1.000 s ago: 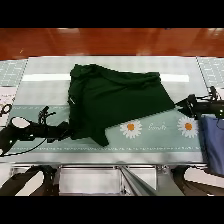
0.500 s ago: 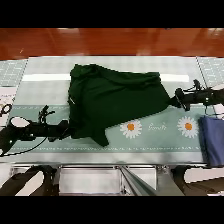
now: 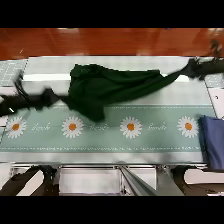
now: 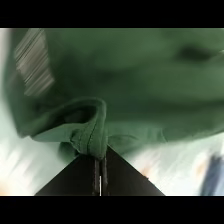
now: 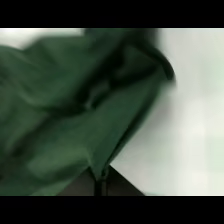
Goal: Fold the shirts.
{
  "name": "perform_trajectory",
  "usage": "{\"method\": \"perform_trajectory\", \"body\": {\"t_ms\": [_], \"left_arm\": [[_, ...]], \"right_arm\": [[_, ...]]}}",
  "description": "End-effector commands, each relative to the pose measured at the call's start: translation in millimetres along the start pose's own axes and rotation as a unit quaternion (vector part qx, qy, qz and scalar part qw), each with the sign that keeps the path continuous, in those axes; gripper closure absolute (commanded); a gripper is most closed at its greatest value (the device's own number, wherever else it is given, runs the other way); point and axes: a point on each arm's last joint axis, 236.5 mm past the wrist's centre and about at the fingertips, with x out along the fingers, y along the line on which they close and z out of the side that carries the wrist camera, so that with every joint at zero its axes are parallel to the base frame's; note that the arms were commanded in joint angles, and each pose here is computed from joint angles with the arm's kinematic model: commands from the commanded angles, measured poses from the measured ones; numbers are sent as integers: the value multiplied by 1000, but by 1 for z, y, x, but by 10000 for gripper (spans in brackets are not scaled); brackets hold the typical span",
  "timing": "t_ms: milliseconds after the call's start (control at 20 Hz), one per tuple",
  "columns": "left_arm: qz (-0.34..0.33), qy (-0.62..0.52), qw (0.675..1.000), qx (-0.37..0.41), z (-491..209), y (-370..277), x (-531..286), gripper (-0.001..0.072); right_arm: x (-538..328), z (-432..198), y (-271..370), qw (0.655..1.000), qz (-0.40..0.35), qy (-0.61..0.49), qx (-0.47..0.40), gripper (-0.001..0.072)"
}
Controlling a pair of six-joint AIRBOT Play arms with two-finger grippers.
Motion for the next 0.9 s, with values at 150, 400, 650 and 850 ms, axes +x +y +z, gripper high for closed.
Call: {"method": "perform_trajectory", "body": {"t_ms": [150, 400, 650, 850], "left_arm": [[-110, -234, 945, 199, 127, -202, -162, 687], [-134, -336, 891, 276, 124, -283, -272, 687], [-81, -424, 836, 339, 72, -312, -354, 687], [42, -479, 782, 397, 18, -304, -395, 687]], "right_arm": [[-192, 57, 158, 956, -18, -228, -183, 688], [-299, 5, 239, 901, -33, -338, -269, 688], [-384, -70, 261, 845, -118, -425, -302, 688], [-411, -120, 250, 838, -166, -438, -278, 688]]}}
